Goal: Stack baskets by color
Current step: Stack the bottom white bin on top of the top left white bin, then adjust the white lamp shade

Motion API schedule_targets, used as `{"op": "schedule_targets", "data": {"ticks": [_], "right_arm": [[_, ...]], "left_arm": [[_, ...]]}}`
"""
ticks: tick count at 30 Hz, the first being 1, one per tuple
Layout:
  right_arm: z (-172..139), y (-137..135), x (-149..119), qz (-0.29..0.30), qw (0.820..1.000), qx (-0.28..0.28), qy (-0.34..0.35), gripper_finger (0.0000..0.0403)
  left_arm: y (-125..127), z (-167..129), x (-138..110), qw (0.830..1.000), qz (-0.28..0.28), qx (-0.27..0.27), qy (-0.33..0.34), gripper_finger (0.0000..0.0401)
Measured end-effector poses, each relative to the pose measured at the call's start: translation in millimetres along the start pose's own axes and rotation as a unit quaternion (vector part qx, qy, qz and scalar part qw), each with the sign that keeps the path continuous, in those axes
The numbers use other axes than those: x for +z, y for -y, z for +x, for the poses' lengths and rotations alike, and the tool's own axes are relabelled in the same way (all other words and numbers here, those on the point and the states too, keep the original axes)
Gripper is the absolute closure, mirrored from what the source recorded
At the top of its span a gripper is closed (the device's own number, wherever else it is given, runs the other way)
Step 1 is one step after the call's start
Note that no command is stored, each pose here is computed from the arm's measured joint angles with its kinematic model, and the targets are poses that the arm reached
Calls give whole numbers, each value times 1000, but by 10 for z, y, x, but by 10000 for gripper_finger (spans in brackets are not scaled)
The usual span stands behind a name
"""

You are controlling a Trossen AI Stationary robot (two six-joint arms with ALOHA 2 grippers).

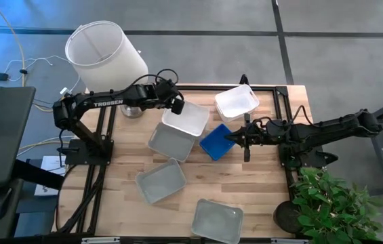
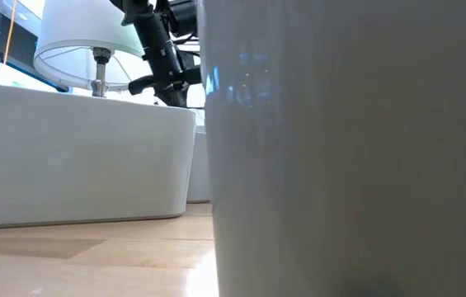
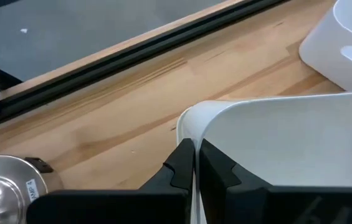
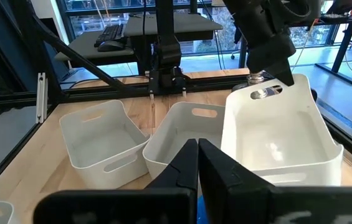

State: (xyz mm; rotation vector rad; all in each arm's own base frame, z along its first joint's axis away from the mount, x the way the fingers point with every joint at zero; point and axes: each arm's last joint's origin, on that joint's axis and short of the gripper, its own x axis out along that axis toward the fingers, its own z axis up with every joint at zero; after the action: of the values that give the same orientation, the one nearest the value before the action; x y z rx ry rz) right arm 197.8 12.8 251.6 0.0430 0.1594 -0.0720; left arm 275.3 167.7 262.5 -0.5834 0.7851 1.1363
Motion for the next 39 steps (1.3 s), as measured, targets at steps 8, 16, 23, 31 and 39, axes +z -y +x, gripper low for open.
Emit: {"op": "schedule_targets", "data": {"ticks": [8, 16, 23, 31, 39], "right_arm": [[0, 0, -1, 0, 1000, 0, 0, 403], [0, 0, -8, -1, 1000, 0, -4, 403], [0, 1, -7, -1, 1000, 0, -4, 403], [0, 1, -8, -1, 1000, 0, -4, 403], [0, 1, -15, -1, 1000, -1, -8, 403]], "left_arm": [[47, 181, -75, 999, 14, 12, -36, 401], [68, 218, -90, 999, 25, 21, -33, 401], [66, 218, -91, 999, 32, 24, -32, 395], [57, 219, -93, 998, 38, 34, -28, 354], [43, 166, -69, 998, 47, 33, -16, 284]]}}
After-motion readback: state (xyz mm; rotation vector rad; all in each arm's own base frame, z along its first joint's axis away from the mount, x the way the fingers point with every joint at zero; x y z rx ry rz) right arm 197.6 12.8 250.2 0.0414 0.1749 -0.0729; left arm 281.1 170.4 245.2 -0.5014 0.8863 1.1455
